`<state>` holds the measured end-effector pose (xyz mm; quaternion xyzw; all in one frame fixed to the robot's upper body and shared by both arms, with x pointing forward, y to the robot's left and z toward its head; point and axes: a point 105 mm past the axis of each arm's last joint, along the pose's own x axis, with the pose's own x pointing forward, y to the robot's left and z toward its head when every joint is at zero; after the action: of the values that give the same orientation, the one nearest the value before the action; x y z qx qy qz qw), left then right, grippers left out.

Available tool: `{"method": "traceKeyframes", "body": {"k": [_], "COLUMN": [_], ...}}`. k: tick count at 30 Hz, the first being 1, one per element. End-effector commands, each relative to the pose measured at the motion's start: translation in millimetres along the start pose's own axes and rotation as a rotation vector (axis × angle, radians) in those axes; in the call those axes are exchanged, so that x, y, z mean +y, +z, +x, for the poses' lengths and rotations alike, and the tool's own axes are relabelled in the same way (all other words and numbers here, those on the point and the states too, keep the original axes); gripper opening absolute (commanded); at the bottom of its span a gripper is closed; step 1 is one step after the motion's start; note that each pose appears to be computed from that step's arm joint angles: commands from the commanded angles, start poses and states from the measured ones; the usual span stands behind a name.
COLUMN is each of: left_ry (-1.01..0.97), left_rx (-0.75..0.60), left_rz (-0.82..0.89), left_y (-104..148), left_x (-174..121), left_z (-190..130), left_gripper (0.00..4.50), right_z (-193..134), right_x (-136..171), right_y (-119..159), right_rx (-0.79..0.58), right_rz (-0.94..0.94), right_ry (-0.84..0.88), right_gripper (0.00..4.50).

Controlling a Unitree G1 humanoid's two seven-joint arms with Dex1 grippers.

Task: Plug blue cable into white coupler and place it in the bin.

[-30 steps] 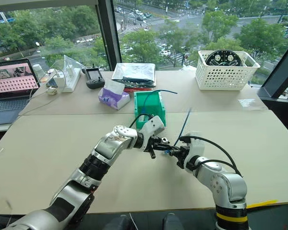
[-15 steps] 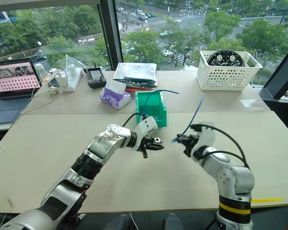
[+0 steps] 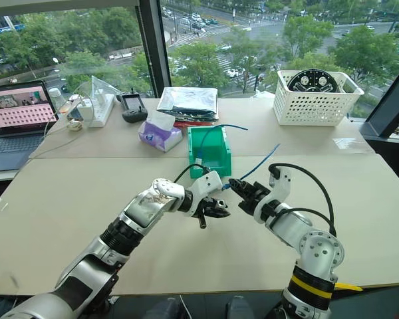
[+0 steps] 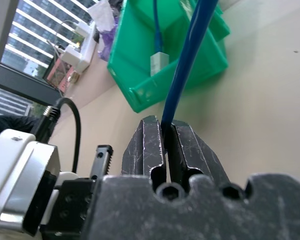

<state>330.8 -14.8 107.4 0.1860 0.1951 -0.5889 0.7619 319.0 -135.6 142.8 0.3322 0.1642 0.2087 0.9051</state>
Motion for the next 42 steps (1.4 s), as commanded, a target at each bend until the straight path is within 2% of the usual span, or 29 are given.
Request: {"method": "traceKeyframes", "body": {"k": [1, 12, 25, 30, 42], "left_ry": [-0.009, -0.023, -0.057, -0.055, -0.054], "left_rx": [-0.029, -0.012, 0.019, 0.021, 0.1], "left_rz": [0.039, 0.023, 0.026, 0.03, 0.044], "left_y": [11.3, 7.4, 0.9, 2.7, -12.3], "left_x": [-2.5, -3.5, -10.8, -10.5, -10.6], "left_z": [-1.2, -1.9, -1.7, -1.1, -0.9], "left_gripper": [0.7, 0.7, 0.7, 0.7, 0.7], "right_z": [-4.9, -7.2, -12.8, -12.0, -11.4], "right_x": [10.9, 7.1, 10.5, 17.4, 24.1], "right_y": [5.0, -1.7, 21.7, 5.1, -7.8], "right_rx": [-0.011, 0.039, -0.002, 0.066, 0.077], "right_rz": [-0.072, -0.16, -0.22, -0.228, -0.212], "right_ry": [0.025, 0.005, 0.012, 0.057, 0.065], "right_gripper": [0.0, 0.0, 0.0, 0.0, 0.0]}}
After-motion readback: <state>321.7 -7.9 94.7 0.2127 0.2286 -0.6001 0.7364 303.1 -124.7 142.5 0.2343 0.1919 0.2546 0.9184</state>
